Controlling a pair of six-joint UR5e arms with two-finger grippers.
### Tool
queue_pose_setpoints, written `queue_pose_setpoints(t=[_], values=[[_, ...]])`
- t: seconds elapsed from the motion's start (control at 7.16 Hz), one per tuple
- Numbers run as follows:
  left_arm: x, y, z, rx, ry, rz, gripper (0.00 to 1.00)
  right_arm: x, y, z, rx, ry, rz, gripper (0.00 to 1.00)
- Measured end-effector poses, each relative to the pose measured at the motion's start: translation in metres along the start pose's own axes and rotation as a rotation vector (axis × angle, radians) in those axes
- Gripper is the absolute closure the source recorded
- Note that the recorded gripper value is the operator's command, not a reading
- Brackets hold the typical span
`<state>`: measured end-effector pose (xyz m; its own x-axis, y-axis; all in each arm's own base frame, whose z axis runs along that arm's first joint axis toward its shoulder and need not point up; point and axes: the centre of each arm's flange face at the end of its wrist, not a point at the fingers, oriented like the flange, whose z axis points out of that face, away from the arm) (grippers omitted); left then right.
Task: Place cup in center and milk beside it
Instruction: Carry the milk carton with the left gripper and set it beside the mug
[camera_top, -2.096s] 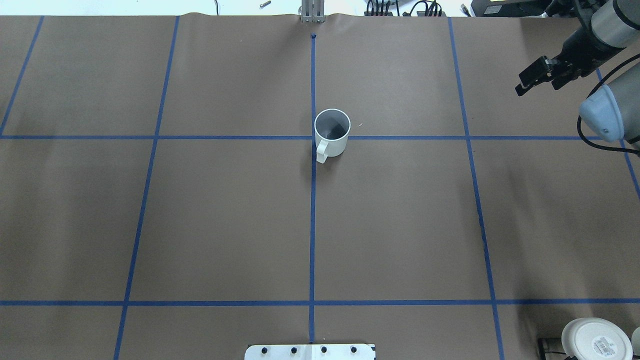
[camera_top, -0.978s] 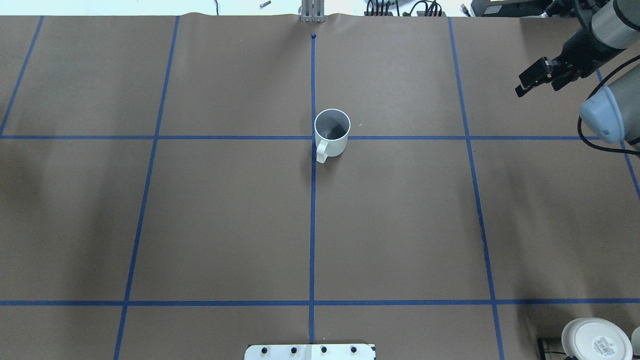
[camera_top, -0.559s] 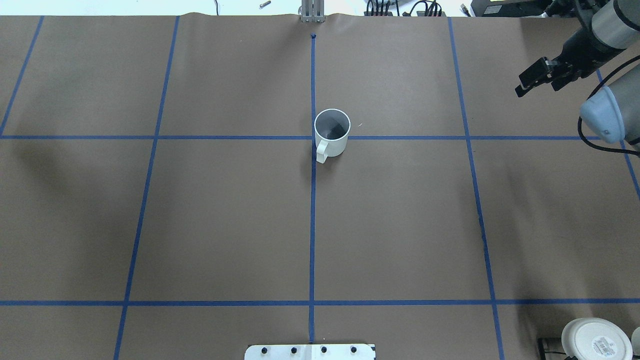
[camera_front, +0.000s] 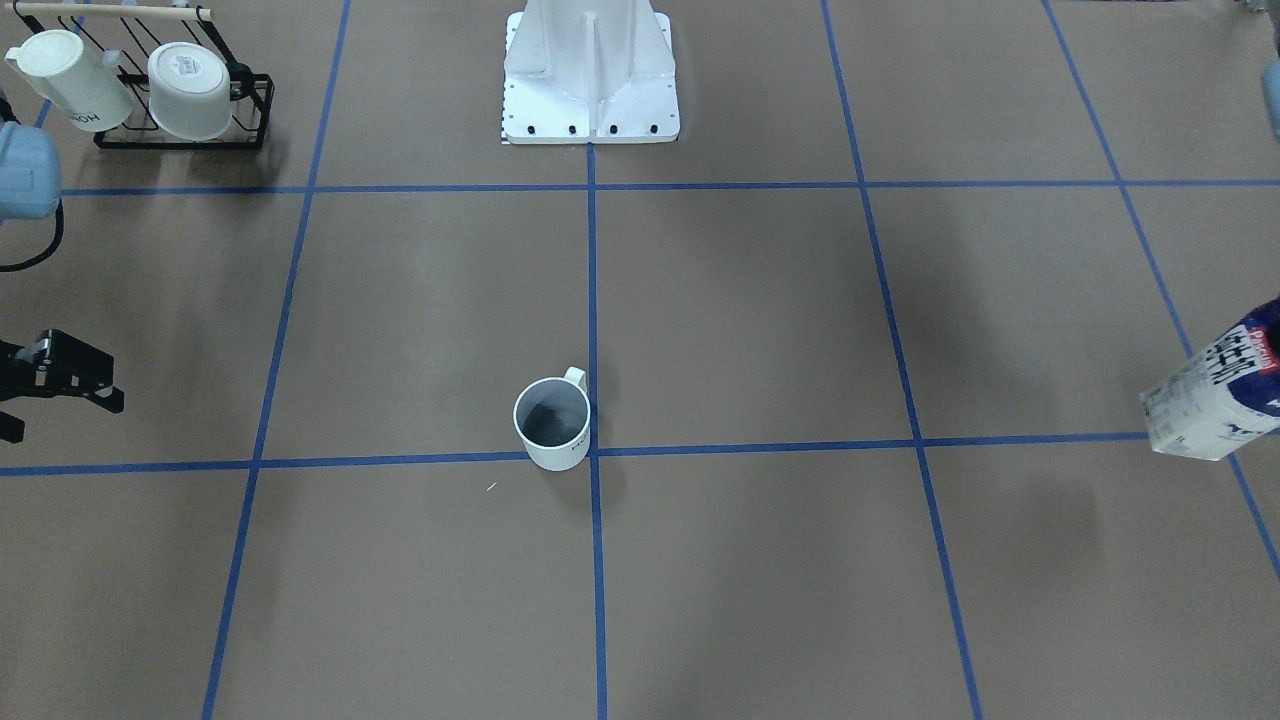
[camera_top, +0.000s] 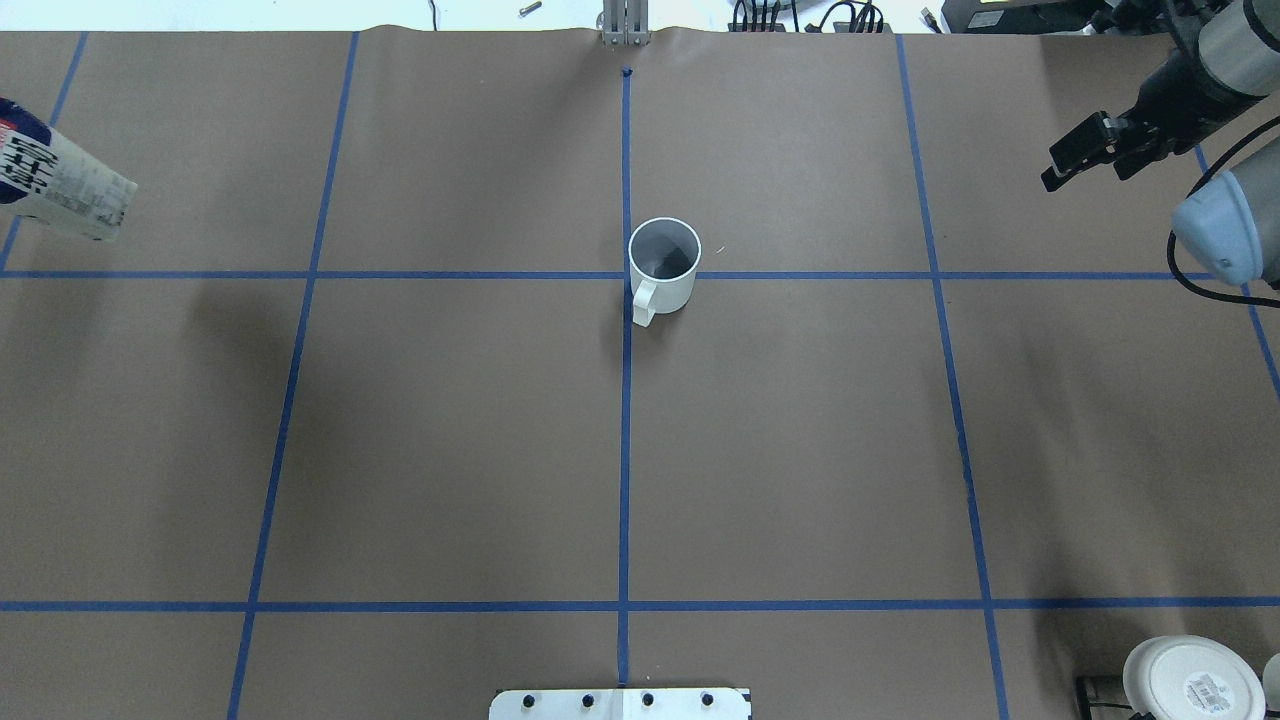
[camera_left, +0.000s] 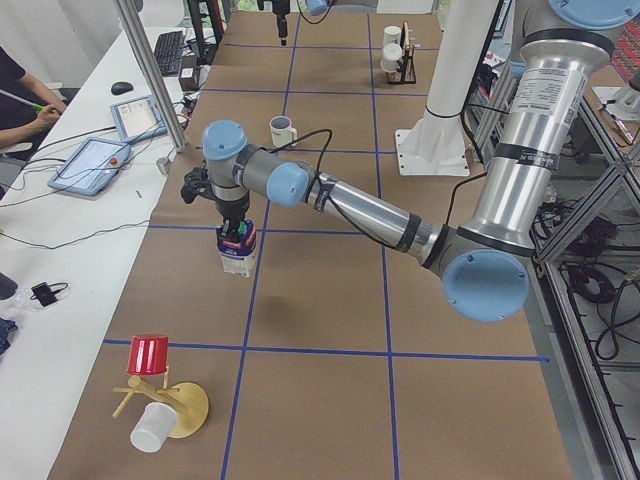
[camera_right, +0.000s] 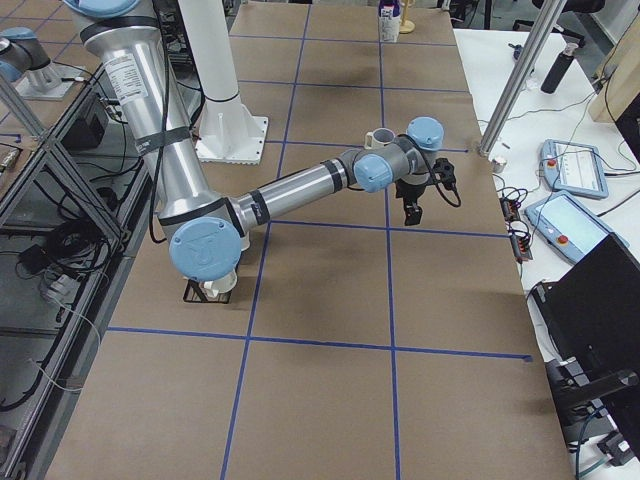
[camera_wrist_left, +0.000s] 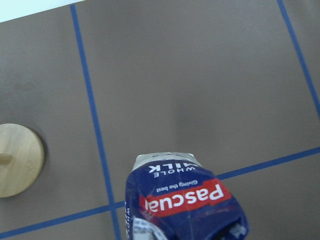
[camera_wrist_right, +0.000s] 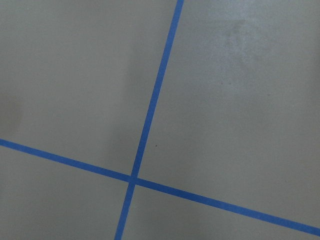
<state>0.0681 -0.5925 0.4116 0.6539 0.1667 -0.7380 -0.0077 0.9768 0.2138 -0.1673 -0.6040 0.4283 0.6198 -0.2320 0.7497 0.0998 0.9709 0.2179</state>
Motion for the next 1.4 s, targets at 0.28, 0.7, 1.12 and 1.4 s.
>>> queue_pose_setpoints(t=[0.28, 0.7, 1.12, 1.4], values=[[0.113, -0.03, 0.007, -0.05, 0.035, -0.07, 1.0, 0.006, 0.002, -0.001, 0.002, 0.002, 0.002, 0.01], [0.266, -0.041, 0.041, -0.078, 0.033, -0.154, 1.0, 0.009, 0.004, -0.001, 0.003, 0.003, 0.004, 0.01], [0.397, -0.054, 0.063, -0.092, 0.042, -0.187, 1.0, 0.008, 0.003, -0.002, 0.005, 0.002, 0.002, 0.01], [0.454, -0.057, 0.078, -0.099, 0.031, -0.19, 1.0, 0.009, 0.003, -0.001, 0.003, 0.003, -0.001, 0.01]])
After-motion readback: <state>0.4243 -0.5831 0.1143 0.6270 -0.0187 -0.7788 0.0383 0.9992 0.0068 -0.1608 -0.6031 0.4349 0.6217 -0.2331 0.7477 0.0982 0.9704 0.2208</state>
